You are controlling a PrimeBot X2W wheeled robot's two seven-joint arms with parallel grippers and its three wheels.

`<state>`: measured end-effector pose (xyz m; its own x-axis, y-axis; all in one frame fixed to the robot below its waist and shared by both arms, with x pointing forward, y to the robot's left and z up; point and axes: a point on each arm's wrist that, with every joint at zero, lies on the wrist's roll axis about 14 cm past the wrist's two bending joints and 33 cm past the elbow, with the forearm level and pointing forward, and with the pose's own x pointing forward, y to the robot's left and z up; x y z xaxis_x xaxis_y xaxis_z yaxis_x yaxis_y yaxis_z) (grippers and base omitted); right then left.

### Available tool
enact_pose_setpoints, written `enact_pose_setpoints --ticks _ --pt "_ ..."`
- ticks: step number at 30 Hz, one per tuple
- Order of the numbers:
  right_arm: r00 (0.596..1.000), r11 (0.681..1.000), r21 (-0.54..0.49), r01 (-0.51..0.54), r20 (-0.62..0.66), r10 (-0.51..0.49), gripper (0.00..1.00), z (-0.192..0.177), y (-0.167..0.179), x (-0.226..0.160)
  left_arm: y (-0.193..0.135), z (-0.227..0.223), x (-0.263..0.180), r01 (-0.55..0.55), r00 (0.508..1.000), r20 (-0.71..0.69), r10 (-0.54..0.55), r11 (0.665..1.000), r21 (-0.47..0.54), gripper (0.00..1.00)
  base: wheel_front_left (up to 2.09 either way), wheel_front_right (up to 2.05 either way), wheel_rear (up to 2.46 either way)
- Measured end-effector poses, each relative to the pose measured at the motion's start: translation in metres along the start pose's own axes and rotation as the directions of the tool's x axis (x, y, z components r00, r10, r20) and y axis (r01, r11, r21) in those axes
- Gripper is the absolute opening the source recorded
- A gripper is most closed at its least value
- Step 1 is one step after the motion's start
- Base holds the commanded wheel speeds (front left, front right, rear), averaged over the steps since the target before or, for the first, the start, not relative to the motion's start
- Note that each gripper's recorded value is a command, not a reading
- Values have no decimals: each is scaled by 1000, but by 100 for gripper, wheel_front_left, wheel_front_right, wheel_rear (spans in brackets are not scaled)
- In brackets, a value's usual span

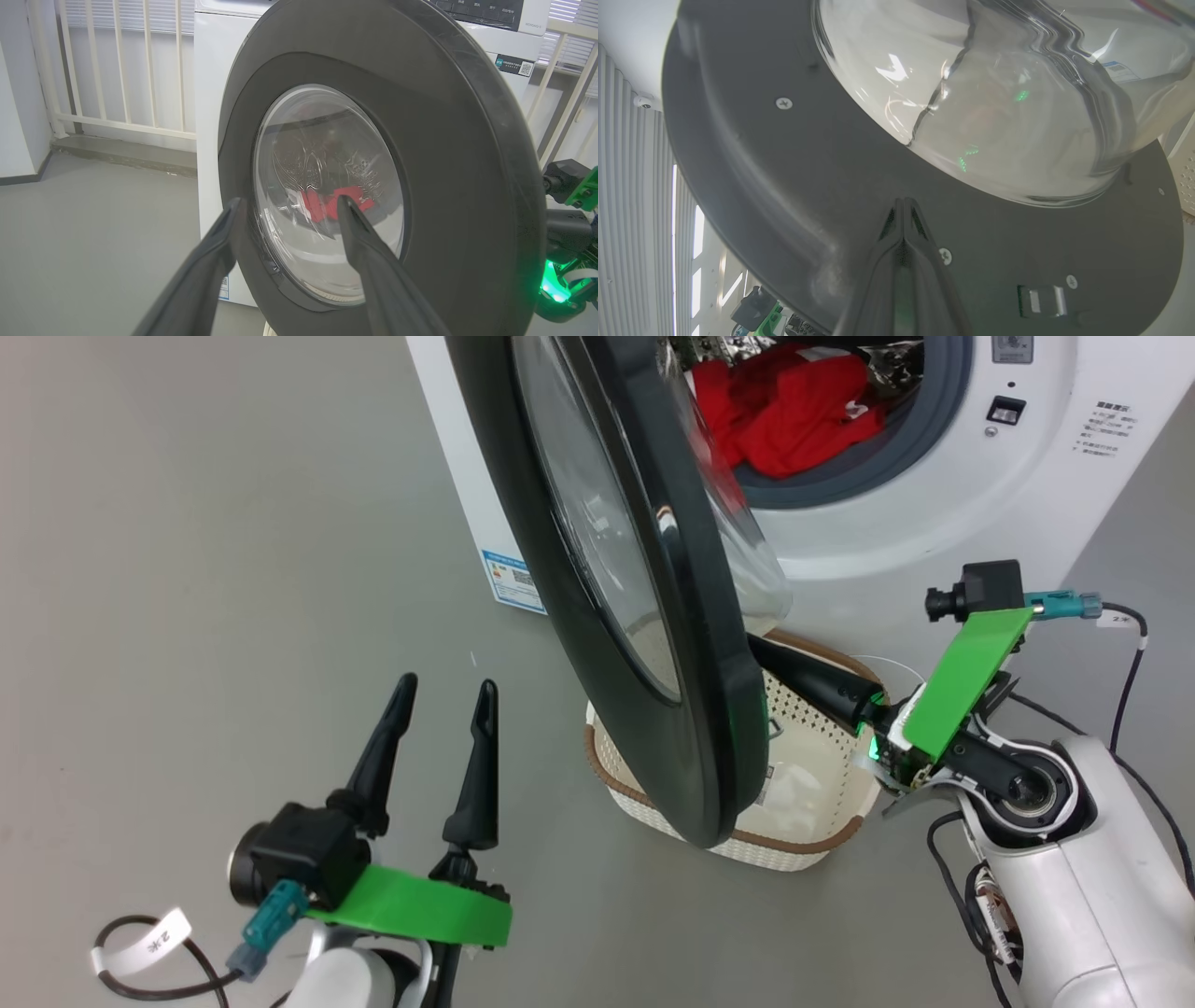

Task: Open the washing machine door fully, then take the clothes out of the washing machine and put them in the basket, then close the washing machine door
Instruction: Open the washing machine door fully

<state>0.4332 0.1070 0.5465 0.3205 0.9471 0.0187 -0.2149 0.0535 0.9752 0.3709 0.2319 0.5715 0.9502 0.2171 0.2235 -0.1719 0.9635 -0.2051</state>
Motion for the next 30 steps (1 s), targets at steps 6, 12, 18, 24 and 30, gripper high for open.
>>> enact_pose_setpoints --ticks 6,12,18,24,30 --pt "999 1000 18 -20 -43 20 0 -15 3 8 9 1 -8 -33 999 -5 33 999 -2 100 0 0 0" --pt "995 999 26 -38 -96 40 0 -30 8 19 17 6 -14 -57 998 4 57 998 0 100 0 0 0" --pt "988 999 28 -46 -143 49 0 -45 12 28 25 11 -20 -78 997 13 78 997 7 100 0 0 0" --pt "983 998 35 -53 -172 58 0 -56 14 35 31 10 -28 -98 995 8 98 995 10 100 0 0 0" --pt "977 997 54 -63 -199 72 0 -66 16 41 36 13 -32 -115 993 10 115 993 8 100 0 0 0"
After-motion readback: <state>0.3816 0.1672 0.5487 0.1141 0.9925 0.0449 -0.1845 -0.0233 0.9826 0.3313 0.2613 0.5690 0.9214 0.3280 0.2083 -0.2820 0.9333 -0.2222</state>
